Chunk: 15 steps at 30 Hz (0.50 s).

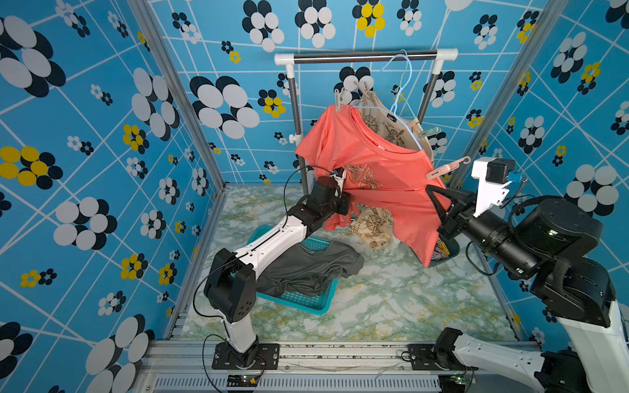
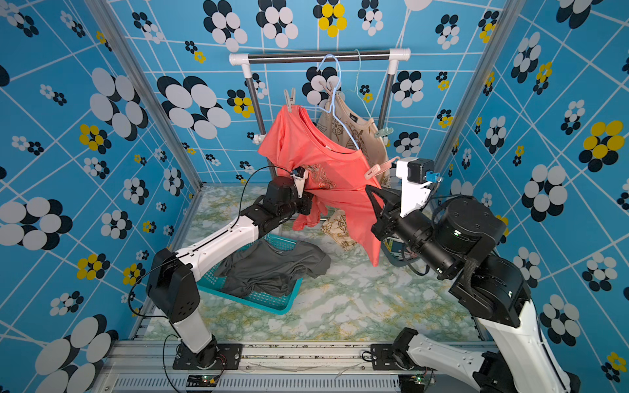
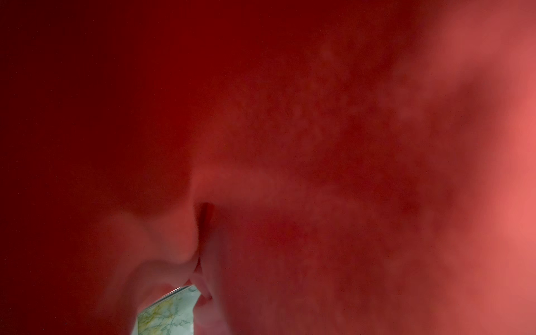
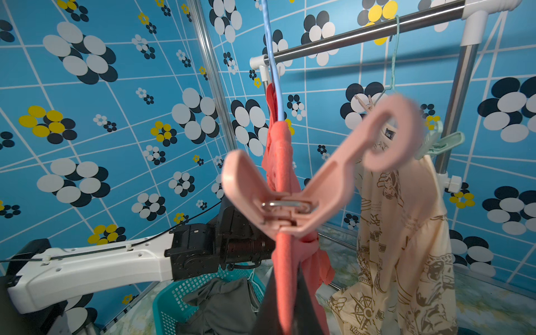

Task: Use clothespins to secure the t-shirt on both sides of the hanger
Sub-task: Hang the hanger on the clothesline.

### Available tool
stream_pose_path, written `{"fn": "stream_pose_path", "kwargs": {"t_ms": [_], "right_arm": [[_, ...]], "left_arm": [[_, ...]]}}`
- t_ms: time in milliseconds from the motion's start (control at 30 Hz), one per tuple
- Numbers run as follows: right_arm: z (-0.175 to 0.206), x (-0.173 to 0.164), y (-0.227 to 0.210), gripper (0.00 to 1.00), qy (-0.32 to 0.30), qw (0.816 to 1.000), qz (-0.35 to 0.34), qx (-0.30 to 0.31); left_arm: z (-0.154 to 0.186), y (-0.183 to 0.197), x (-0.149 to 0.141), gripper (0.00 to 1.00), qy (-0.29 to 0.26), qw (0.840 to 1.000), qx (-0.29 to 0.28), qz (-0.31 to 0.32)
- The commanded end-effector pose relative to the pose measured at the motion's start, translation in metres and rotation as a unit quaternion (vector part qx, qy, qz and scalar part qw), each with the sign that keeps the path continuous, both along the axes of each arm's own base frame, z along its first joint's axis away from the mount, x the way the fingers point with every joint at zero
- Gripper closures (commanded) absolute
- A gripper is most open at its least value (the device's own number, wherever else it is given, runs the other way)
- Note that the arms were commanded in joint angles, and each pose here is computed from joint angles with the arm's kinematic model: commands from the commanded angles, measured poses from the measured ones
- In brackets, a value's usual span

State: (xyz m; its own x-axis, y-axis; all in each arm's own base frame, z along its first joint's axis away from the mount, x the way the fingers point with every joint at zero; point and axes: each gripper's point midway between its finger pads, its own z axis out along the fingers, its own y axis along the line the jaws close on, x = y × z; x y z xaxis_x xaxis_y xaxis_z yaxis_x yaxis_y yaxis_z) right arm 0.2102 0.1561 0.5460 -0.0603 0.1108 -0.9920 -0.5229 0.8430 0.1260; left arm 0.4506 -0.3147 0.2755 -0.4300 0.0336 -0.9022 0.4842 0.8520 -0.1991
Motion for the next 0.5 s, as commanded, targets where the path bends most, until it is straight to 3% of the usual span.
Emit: {"fn": "stream_pose_path", "kwargs": {"t_ms": [0, 467], "right_arm": [[0.026, 0.006, -0.011, 1.00, -0.033, 0.998, -0.036, 0.041], [0.045, 0.062, 0.018, 1.00, -0.070, 0.993, -0.099, -0.017]], "left_arm": [[0.014, 0.019, 0.008, 1.00, -0.013, 1.000, -0.016, 0.024], [0.007, 0.004, 0.042, 1.00, -0.001, 1.000, 0.010, 0.011]]}}
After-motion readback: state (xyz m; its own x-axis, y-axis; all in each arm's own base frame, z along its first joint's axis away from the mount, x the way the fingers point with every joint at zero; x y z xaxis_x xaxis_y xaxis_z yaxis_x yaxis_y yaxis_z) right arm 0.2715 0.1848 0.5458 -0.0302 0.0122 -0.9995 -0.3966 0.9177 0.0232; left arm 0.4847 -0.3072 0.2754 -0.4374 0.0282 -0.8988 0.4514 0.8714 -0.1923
